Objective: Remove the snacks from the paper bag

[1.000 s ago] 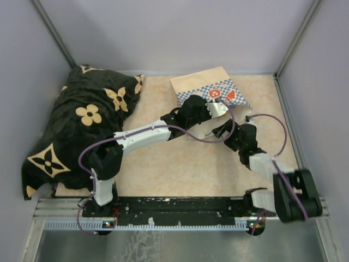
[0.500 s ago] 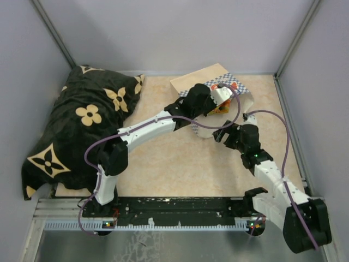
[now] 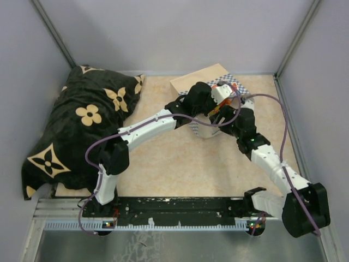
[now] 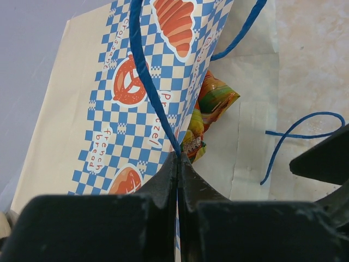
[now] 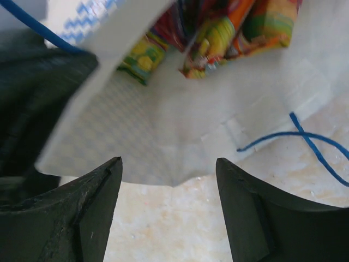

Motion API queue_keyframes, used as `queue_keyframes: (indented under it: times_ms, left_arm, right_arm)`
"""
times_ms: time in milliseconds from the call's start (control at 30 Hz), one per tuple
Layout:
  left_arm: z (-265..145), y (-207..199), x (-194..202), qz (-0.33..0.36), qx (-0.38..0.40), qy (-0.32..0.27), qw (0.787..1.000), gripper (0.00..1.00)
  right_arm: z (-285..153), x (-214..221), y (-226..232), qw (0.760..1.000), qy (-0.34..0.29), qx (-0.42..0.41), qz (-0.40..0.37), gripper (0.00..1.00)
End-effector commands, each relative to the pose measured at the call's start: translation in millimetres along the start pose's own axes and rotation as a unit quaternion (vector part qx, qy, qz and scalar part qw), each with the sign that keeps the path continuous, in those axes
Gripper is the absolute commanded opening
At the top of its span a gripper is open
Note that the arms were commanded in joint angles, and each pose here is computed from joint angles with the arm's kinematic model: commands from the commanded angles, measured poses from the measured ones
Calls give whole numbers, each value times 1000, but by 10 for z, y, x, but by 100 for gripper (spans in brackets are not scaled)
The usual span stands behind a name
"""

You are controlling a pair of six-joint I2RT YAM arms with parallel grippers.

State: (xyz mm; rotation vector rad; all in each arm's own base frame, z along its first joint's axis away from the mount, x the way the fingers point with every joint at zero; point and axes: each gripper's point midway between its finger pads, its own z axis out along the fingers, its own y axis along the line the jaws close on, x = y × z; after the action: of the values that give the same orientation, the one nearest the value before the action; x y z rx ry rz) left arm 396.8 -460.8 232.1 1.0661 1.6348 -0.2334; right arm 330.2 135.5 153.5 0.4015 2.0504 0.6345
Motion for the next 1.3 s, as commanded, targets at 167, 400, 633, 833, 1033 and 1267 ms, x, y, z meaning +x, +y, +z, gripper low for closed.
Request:
queue_keyframes:
  times_ms: [167,400,633,833,1033,1267]
  left_arm:
    - [5,131,-221,-61,5,-30,998,0]
    - [-20,123,-260,-72,13,-33,997,0]
    - [-31,90,-323,-83,23,-41,995,0]
    - [-35,89,-299,-83,23,-36,996,0]
    - [-33,97,-258,-81,19,-31,996,0]
    - [12,88,-146,-79,13,-22,997,0]
  right_arm:
    - [6,-147,8,998,18,60,12,69]
    - [349,-90,-106,997,2,68,44,61]
    - [644,-403,55,992,-75,23,101,59]
    - [959,-455,-75,986,-75,41,141,58]
    - [1194,-449,-187,983,-75,50,157,47]
    - [1297,-412,-54,987,-74,-6,140,0]
